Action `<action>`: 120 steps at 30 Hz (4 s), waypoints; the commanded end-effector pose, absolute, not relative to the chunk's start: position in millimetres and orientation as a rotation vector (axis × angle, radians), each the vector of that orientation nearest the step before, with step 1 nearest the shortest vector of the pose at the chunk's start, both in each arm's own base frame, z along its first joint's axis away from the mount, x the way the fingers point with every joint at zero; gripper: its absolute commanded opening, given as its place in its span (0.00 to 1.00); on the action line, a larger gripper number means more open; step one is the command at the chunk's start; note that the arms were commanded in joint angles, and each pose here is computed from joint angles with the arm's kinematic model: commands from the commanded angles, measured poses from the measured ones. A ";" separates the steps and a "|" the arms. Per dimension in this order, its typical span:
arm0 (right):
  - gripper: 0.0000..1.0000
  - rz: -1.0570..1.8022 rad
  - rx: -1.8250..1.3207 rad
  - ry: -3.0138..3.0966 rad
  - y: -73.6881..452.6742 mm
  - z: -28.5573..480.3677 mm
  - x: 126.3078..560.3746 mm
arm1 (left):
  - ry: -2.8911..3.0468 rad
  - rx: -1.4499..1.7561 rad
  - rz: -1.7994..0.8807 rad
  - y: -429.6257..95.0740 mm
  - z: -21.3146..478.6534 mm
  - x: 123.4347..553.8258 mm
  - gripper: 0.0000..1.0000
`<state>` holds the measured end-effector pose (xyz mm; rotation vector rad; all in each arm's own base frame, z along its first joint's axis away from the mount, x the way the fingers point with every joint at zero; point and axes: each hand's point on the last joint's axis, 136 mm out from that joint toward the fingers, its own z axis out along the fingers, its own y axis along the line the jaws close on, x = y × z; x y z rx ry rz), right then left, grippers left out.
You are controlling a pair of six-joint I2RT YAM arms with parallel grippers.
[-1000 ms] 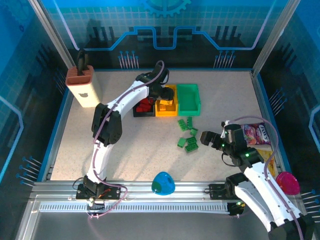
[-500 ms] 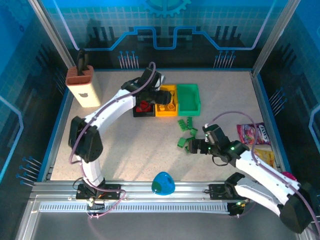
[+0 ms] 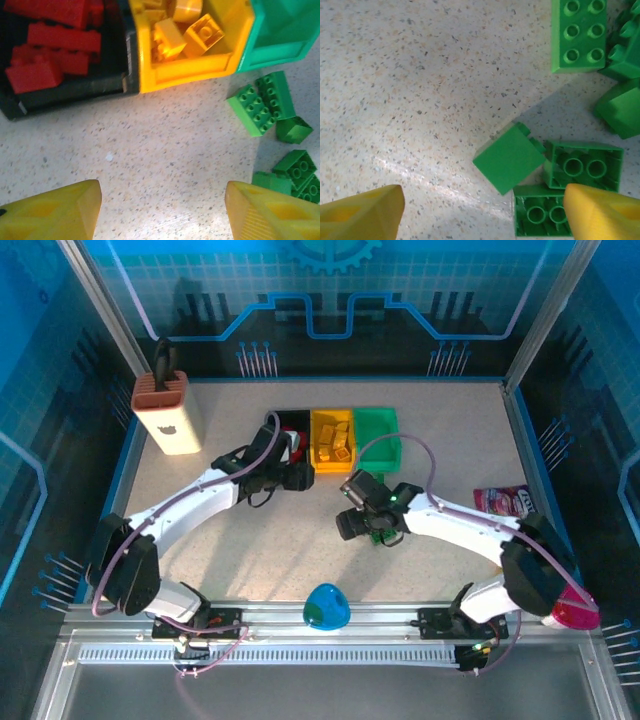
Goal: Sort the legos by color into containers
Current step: Pick up the lego from the center of the table, then place the lego in the container, then pick up the lego from the center of the table.
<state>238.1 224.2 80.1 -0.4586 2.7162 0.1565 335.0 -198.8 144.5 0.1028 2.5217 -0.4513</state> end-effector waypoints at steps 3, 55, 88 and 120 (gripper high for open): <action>0.76 0.089 -0.386 2.790 229.3 68.6 233.4 | 2.483 0.018 -0.437 -181.9 143.2 328.4 0.67; 0.28 -0.039 -0.292 2.808 250.3 43.1 266.8 | 2.489 -0.028 -0.432 -164.6 120.0 306.8 0.65; 0.78 0.085 -0.110 2.684 178.2 128.9 476.4 | 2.553 0.069 -0.398 -171.7 97.7 243.5 0.65; 1.00 0.195 0.325 2.480 77.9 105.3 291.8 | 2.800 0.330 -0.513 -333.4 76.8 349.4 0.71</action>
